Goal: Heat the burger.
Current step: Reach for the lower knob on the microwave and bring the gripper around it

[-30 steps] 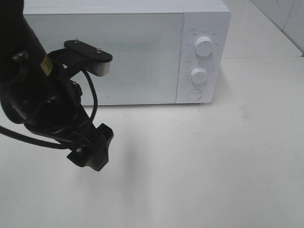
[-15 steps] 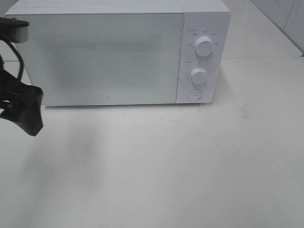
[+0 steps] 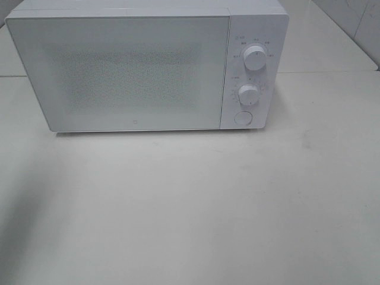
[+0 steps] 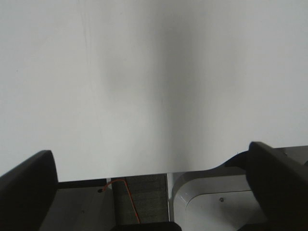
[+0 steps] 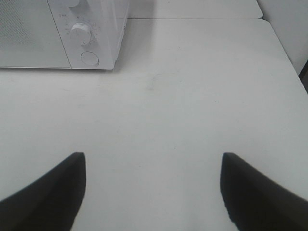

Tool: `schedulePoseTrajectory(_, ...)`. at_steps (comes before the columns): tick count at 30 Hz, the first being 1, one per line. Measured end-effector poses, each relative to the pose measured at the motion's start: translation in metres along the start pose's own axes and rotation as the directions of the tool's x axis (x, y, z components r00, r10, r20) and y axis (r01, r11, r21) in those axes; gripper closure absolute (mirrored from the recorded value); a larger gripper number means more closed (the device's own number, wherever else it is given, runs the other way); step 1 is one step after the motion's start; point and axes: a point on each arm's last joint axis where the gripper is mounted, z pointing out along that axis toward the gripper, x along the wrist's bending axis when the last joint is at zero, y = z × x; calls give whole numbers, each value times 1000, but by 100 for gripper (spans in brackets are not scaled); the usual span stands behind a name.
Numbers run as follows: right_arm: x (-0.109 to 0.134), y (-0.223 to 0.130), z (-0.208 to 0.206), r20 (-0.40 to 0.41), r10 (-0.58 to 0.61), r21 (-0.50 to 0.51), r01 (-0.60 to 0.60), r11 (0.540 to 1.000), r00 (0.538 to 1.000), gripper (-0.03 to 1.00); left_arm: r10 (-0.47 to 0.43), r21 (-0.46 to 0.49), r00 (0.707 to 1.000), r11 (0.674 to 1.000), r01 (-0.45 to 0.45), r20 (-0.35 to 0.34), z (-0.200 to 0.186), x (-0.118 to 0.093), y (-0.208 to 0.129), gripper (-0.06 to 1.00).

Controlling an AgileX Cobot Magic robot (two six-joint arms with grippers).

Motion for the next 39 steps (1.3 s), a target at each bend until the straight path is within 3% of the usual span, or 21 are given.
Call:
schedulePoseTrajectory(8,0,0,0,0,0,0,0,1000,1000,21,-15,-36,1000,999,15,-2,0,4,-37,-4)
schedulePoseTrajectory(13,0,0,0,0,0,0,0,1000,1000,21,-11,-160,1000,987,11,2,-3,5,-68,-4)
schedulePoseTrajectory(16,0,0,0,0,0,0,0,1000,1000,21,-10,-178,1000,984,11,2,-3,5,-73,-4)
schedulePoseTrajectory(22,0,0,0,0,0,0,0,1000,1000,21,-6,-301,1000,954,7,3,-5,6,-101,-4)
schedulePoseTrajectory(24,0,0,0,0,0,0,0,1000,1000,21,-3,-403,1000,915,5,5,-17,6,-118,-4)
schedulePoseTrajectory(25,0,0,0,0,0,0,0,1000,1000,21,-3,-403,1000,915,5,5,-17,6,-118,-4)
schedulePoseTrajectory(27,0,0,0,0,0,0,0,1000,1000,21,-1,-472,1000,882,4,7,-24,6,-130,-4)
schedulePoseTrajectory(33,0,0,0,0,0,0,0,1000,1000,21,2,-540,1000,842,3,9,-27,7,-151,-4)
schedulePoseTrajectory(35,0,0,0,0,0,0,0,1000,1000,21,4,-597,1000,803,2,10,-31,7,-162,-4)
schedulePoseTrajectory(37,0,0,0,0,0,0,0,1000,1000,21,5,-612,1000,791,2,10,-32,7,-165,-4)
schedulePoseTrajectory(38,0,0,0,0,0,0,0,1000,1000,21,7,-649,1000,761,2,11,-35,7,-172,-4)
schedulePoseTrajectory(39,0,0,0,0,0,0,0,1000,1000,21,7,-649,1000,761,2,11,-35,7,-172,-4)
